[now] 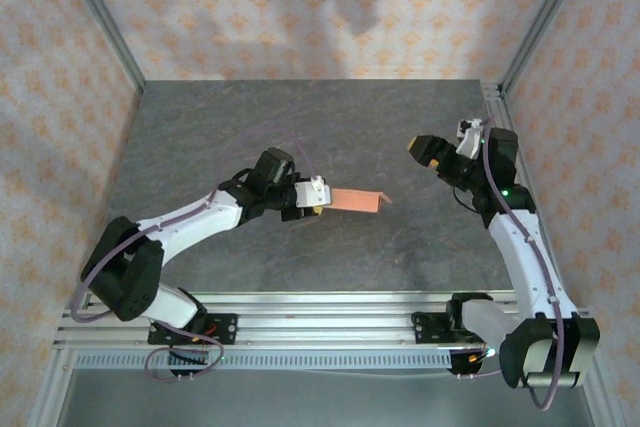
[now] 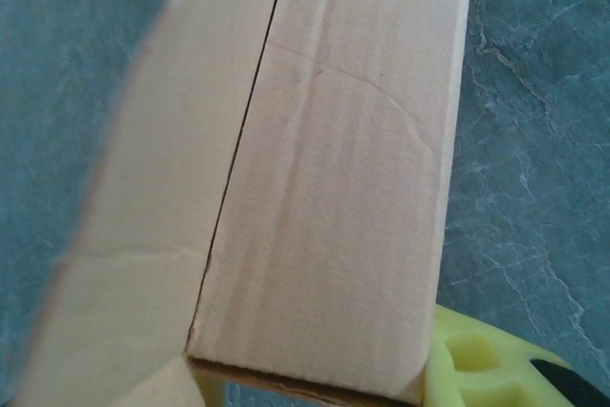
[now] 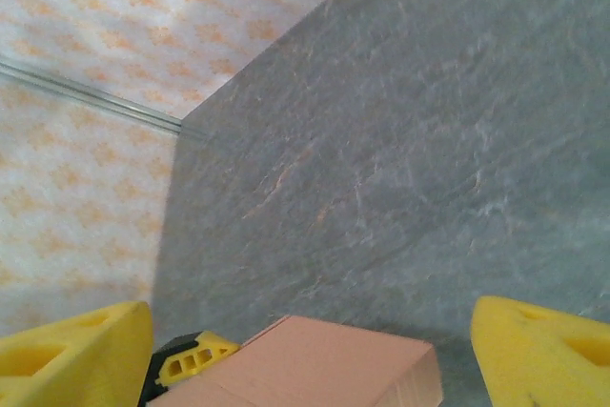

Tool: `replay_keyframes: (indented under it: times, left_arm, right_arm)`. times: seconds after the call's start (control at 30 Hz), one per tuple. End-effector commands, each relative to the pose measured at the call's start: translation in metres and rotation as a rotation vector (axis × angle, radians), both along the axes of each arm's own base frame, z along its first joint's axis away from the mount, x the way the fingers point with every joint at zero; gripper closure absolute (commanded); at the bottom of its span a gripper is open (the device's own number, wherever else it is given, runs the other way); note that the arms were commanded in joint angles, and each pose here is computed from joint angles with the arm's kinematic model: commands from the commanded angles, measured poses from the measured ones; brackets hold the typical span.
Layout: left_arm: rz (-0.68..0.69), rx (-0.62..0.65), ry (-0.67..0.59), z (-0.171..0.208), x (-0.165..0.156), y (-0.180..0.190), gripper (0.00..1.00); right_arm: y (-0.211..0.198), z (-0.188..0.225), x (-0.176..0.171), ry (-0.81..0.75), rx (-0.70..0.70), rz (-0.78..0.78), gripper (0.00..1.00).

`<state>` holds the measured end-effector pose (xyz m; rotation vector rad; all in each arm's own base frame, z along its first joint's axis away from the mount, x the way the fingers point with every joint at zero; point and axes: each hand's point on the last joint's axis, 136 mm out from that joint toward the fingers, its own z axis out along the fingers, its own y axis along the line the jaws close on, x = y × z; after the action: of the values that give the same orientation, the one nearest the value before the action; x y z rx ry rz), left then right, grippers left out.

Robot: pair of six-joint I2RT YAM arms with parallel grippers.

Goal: Fold the paper box

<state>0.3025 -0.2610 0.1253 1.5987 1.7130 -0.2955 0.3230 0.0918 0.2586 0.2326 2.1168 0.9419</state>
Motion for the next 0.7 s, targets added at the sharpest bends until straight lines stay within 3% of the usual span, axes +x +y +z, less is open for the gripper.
replay_keyframes:
  times: [0.0, 0.23, 0.37, 0.5, 0.67]
  left_arm:
    - [0.022, 0.024, 0.15, -0.013, -0.012, 0.008, 0.6]
    - [0.05, 0.061, 0.336, -0.031, -0.01, 0.017, 0.62]
    - [0.057, 0.064, 0.368, -0.031, -0.007, 0.017, 0.62]
    - [0.053, 0.089, 0.391, -0.035, -0.009, 0.02, 0.62]
    - [0.062, 0.125, 0.397, -0.042, -0.009, 0.024, 0.62]
  right_arm:
    - [0.001, 0.009, -0.01, -0.1, -0.189, 0.09, 0.14]
    - [0.032, -0.025, -0.048, -0.135, -0.469, 0.358, 0.15]
    - [0.05, -0.044, -0.056, -0.182, -0.536, 0.437, 0.27]
    - [0.061, -0.065, -0.057, -0.114, -0.572, 0.496, 0.32]
    - [0.069, -0.09, -0.052, -0.064, -0.638, 0.566, 0.48]
